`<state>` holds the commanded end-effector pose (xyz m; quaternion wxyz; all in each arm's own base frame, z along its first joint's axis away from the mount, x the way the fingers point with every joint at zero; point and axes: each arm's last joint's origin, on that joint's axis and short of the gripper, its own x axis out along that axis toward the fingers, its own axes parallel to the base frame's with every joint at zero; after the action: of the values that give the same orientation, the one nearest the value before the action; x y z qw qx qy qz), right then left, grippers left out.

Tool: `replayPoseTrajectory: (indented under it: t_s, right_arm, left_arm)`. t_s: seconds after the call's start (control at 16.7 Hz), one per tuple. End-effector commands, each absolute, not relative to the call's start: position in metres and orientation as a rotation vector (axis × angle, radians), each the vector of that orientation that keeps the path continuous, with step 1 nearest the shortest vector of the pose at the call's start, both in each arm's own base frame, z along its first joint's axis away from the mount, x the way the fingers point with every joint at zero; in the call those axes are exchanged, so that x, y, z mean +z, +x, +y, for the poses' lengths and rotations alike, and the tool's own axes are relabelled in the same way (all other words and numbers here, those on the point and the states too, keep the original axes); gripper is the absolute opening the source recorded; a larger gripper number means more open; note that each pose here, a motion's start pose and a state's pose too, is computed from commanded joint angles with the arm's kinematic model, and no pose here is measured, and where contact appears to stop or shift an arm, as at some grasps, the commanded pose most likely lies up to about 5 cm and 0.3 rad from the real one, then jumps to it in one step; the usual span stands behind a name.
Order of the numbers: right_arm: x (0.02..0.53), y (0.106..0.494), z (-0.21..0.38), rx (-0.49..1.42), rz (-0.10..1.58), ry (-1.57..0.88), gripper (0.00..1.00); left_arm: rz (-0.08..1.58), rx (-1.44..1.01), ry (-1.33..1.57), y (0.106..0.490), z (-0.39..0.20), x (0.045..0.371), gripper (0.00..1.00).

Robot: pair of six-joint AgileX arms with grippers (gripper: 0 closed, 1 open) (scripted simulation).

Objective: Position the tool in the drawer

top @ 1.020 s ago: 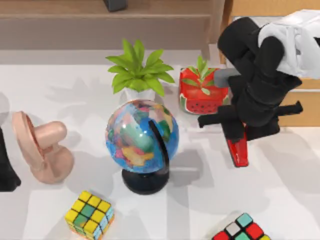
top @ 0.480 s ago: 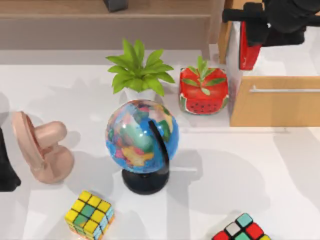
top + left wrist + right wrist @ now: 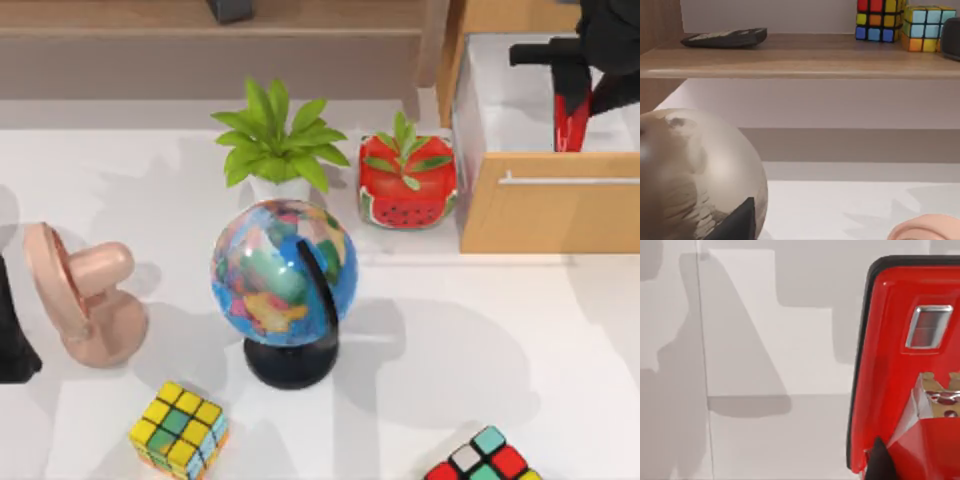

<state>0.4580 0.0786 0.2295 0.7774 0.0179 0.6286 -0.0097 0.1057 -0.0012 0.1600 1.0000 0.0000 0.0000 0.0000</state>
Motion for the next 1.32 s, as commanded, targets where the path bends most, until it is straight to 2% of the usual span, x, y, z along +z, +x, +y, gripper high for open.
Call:
replayPoseTrajectory:
  t_s: [0.18, 0.42, 1.26, 1.32]
  right_arm:
    - [0.193, 0.47, 0.072, -0.025, 1.477, 0.014, 0.0]
    - [0.172, 0.474, 0.071, -0.011, 1.562, 0.002, 0.0]
    - [0.161, 0.474, 0.071, -0.009, 1.568, 0.002, 0.0]
    - [0.161, 0.474, 0.071, -0.009, 1.568, 0.002, 0.08]
  left_arm:
    - [0.0, 0.0, 0.0, 0.106, -0.001, 0.16, 1.0]
    - [0.0, 0.0, 0.0, 0.106, -0.001, 0.16, 1.0]
    - [0.0, 0.0, 0.0, 0.106, -0.001, 0.16, 1.0]
    - [0.0, 0.0, 0.0, 0.106, -0.001, 0.16, 1.0]
